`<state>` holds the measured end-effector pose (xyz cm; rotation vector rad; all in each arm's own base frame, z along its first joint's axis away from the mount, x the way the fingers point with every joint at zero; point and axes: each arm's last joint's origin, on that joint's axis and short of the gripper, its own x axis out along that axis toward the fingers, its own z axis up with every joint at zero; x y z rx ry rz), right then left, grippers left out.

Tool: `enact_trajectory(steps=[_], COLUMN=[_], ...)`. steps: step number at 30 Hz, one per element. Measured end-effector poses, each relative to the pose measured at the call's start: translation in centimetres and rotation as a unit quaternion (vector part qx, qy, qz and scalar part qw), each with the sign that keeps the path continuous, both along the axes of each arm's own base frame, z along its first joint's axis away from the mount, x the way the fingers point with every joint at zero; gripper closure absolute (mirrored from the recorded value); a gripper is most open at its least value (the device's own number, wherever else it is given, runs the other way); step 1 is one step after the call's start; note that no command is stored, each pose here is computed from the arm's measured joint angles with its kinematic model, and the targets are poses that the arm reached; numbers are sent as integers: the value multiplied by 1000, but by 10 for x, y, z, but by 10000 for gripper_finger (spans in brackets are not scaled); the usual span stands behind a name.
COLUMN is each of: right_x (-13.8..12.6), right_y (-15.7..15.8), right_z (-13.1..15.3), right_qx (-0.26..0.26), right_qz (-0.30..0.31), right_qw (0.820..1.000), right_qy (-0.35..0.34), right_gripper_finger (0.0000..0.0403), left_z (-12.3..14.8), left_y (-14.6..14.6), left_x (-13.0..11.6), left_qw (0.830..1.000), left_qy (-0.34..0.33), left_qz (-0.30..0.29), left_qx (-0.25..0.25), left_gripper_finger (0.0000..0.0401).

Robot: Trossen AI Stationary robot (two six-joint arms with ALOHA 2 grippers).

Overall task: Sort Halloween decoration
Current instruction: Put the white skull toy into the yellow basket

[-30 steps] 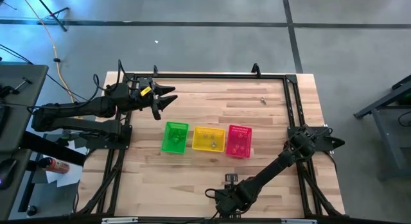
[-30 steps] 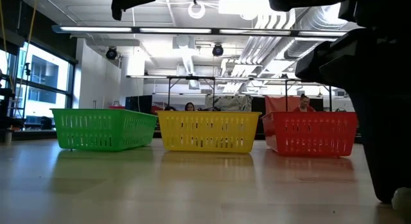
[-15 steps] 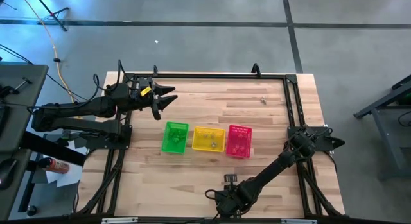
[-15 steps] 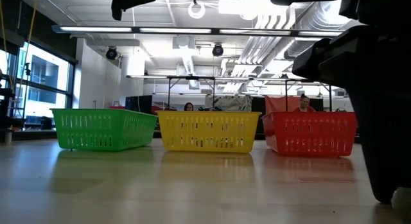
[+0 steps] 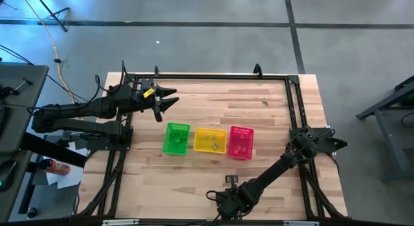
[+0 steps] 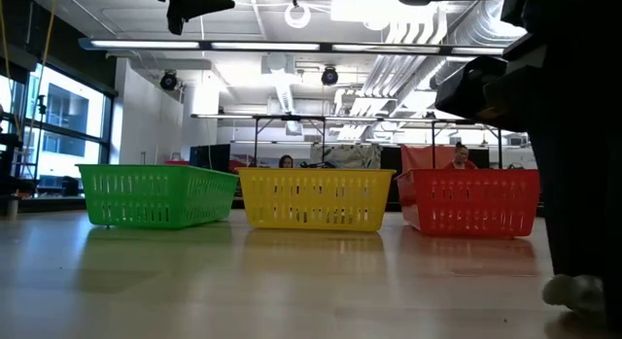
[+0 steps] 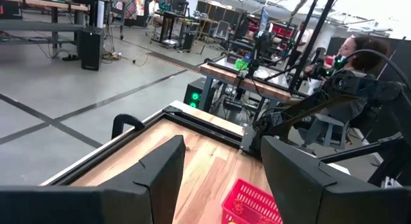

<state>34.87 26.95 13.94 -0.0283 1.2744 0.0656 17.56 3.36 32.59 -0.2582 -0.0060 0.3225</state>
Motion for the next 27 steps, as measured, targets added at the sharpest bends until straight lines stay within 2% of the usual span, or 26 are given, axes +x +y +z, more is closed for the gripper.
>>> enact_trajectory(steps=[6,14,20,23,27], right_x=[-2,-19,-33,-43,-68], right_y=[-2,-20,-40,-52,-76], right_z=[4,27,56,72,87], right_qx=[-7,-96,-158,-178,-169], right_qz=[3,12,8,-7,-60], right_qw=[1000,995,986,983,983], right_qy=[2,37,60,54,44], right_gripper_finger=[381,385,386,386,386], left_z=[0,0,0,0,0], left_y=[0,0,0,0,0], left_x=[0,0,0,0,0], left_qw=[1000,1000,1000,1000,1000], left_qy=[0,-1,-1,-5,-7], left_qz=[0,0,0,5,6], left_qx=[0,0,-2,-13,-20], left_gripper_finger=[204,204,204,204,204])
